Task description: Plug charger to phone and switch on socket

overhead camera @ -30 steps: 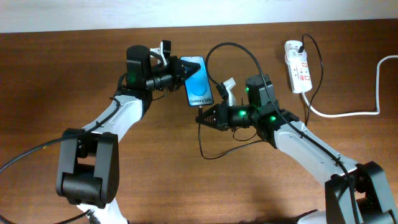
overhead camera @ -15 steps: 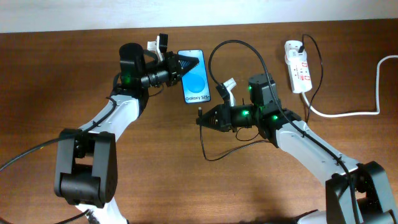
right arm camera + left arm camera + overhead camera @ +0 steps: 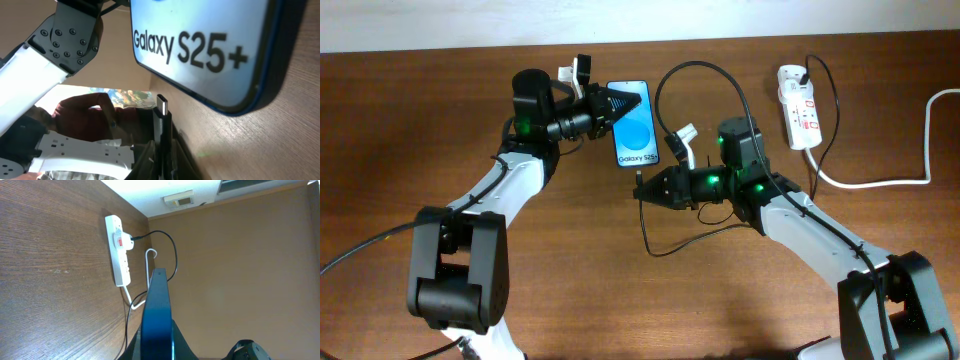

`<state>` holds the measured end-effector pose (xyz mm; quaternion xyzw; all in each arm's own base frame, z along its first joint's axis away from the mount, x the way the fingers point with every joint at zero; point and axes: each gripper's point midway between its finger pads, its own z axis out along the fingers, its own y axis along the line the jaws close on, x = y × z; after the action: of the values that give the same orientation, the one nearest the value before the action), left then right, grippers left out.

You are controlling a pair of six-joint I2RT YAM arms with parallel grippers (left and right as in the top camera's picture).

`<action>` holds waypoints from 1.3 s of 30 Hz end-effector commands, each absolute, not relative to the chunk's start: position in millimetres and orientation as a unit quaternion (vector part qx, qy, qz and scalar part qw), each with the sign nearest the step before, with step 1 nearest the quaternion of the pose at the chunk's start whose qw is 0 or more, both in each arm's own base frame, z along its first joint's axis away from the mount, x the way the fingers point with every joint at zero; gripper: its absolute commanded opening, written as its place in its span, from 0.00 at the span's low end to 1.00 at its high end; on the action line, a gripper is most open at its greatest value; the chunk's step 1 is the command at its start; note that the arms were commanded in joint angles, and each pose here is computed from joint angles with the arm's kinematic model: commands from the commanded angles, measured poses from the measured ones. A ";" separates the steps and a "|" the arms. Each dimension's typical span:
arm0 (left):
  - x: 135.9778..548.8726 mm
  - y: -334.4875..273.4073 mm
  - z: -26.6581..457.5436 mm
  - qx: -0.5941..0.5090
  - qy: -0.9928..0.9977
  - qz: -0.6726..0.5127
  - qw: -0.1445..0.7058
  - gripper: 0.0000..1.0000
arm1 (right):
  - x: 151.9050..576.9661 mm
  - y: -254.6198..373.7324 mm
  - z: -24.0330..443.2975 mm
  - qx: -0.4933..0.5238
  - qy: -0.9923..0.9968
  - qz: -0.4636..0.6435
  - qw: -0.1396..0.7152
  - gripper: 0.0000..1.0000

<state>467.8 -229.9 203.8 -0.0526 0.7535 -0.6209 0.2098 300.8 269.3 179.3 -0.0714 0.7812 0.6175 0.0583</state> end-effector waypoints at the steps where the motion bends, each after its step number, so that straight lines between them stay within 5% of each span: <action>1: 463.3 -228.8 222.4 -0.038 0.745 -0.630 0.216 0.00 | 303.2 268.9 186.4 -0.079 0.774 0.625 0.060 0.04; 39: 458.6 -231.7 223.2 -0.028 0.744 -0.635 0.206 0.00 | 314.8 267.5 179.5 -0.063 0.787 0.608 0.084 0.04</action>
<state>465.0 -231.1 204.5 -0.0465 0.7525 -0.6245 0.2037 307.4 268.4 176.1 -0.0587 0.7887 0.6079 0.0704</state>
